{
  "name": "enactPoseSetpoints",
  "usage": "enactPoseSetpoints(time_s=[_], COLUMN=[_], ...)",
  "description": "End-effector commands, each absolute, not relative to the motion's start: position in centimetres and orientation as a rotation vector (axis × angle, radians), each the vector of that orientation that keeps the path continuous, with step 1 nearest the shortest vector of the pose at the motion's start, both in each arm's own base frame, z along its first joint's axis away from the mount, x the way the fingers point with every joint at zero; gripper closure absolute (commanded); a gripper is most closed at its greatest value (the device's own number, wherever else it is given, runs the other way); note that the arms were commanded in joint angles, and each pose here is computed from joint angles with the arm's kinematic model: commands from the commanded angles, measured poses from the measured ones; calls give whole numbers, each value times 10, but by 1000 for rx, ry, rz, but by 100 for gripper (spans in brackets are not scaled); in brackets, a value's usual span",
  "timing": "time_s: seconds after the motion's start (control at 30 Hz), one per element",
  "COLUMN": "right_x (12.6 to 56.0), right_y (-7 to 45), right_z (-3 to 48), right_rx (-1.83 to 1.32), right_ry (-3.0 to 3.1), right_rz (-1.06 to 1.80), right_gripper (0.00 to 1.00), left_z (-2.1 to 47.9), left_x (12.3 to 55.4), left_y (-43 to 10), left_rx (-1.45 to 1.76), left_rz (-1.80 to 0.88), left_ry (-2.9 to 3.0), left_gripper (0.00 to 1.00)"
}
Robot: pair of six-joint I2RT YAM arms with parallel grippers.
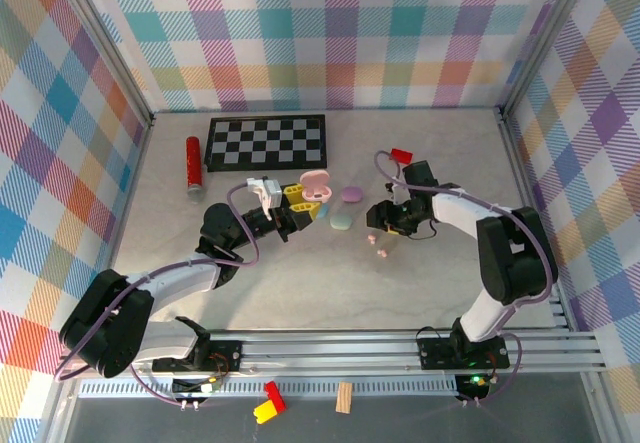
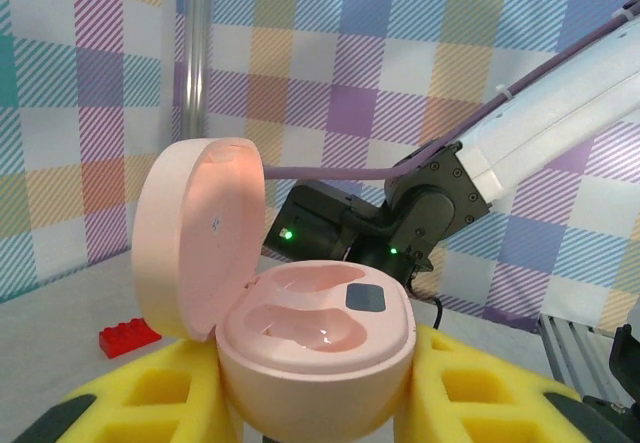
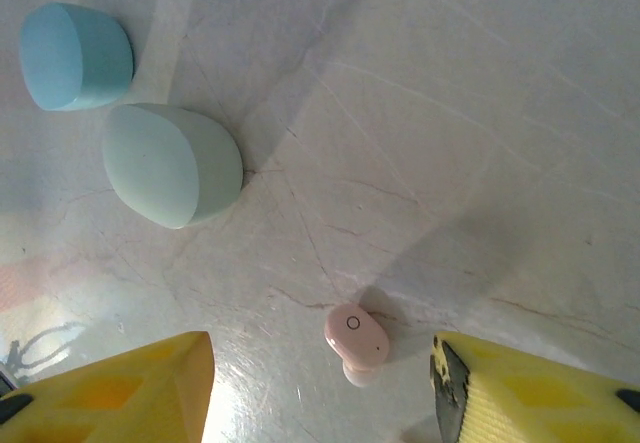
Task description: Insert wireless bluetooth earbuds into charging case
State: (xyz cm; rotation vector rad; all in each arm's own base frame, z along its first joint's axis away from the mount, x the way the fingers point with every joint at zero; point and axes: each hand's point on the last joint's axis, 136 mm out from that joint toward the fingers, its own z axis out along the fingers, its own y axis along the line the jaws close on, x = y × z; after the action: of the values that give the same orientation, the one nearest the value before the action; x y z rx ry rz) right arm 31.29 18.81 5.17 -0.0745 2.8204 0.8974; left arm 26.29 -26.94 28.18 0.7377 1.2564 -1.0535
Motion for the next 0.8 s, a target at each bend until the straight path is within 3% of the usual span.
enactPoseSetpoints(time_s=[0.0, 0.4, 0.77], right_x=[319, 310, 285], right_y=[197, 204, 201], right_z=[55, 25, 28], right_rx=[-154, -182, -163], right_ry=[2805, 2881, 2878], right_rz=[959, 982, 1013], right_gripper=[42, 45, 51], left_z=[294, 293, 290], left_x=[263, 262, 260], left_y=[-264, -263, -266], left_rx=[718, 745, 775], left_rz=[-1038, -1006, -1007], left_ry=[1211, 1231, 1237], left_gripper=[66, 67, 67])
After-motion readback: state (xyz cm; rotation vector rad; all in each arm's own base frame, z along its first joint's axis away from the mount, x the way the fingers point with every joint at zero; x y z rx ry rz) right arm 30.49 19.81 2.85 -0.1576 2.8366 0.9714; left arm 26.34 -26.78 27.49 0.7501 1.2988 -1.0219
